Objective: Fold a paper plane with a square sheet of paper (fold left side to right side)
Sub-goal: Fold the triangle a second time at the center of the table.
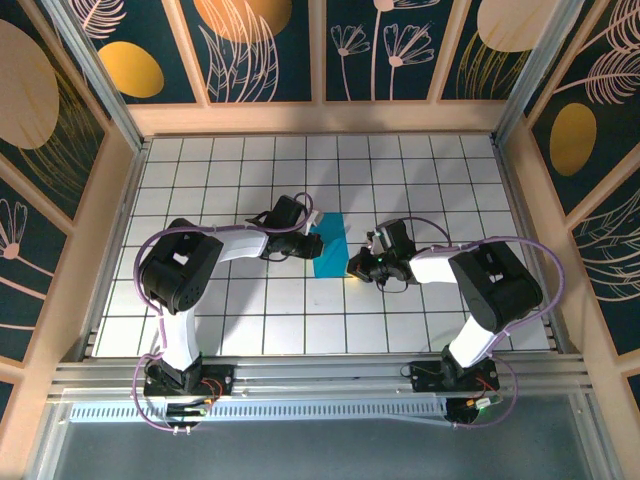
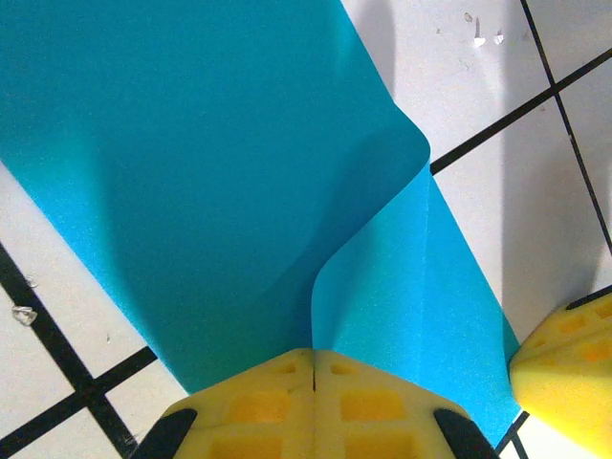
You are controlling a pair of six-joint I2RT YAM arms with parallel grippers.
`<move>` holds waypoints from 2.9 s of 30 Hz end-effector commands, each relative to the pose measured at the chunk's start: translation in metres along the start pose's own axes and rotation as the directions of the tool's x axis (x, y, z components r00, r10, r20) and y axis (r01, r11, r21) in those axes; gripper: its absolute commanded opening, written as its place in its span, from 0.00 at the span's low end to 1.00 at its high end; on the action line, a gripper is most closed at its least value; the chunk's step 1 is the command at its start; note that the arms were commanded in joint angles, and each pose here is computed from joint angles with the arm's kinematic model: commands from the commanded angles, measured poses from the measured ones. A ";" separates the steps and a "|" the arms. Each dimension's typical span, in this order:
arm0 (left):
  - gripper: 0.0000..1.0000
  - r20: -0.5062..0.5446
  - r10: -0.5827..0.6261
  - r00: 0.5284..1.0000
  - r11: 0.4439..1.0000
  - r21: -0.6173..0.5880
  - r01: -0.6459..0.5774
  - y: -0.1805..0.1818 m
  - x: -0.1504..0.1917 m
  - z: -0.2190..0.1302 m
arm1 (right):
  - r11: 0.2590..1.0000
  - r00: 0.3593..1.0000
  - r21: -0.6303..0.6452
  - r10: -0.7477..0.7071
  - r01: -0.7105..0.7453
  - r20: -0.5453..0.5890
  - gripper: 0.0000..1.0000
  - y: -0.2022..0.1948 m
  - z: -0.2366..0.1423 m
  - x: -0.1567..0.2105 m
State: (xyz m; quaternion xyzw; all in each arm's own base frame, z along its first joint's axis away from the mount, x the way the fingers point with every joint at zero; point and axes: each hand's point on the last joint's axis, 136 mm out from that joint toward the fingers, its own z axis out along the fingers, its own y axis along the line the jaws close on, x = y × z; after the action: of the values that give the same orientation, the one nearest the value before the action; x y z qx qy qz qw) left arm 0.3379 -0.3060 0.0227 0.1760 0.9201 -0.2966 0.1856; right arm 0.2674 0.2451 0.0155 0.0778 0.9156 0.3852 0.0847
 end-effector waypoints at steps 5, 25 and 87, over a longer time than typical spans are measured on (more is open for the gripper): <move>0.00 0.006 0.016 1.000 1.000 0.005 -0.016 0.002 -0.006 0.003 | 0.991 0.997 0.125 0.058 -0.050 -0.059 0.00 -0.036 0.003 0.020; 0.00 0.028 0.044 0.999 0.998 0.051 -0.046 -0.009 -0.012 -0.002 | 0.990 0.996 0.132 0.064 -0.055 -0.063 0.00 -0.038 0.003 0.021; 0.00 -0.037 0.042 0.998 0.999 -0.018 -0.043 0.013 0.005 0.015 | 0.998 0.998 -0.038 -0.055 0.055 0.014 0.00 0.033 -0.025 -0.010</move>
State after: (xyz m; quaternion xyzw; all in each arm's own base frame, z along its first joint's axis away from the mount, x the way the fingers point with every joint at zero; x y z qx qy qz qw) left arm 0.3424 -0.3100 0.0160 0.1956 0.9164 -0.2940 0.1884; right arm 0.2634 0.2433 0.0266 0.0742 0.9186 0.3803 0.0777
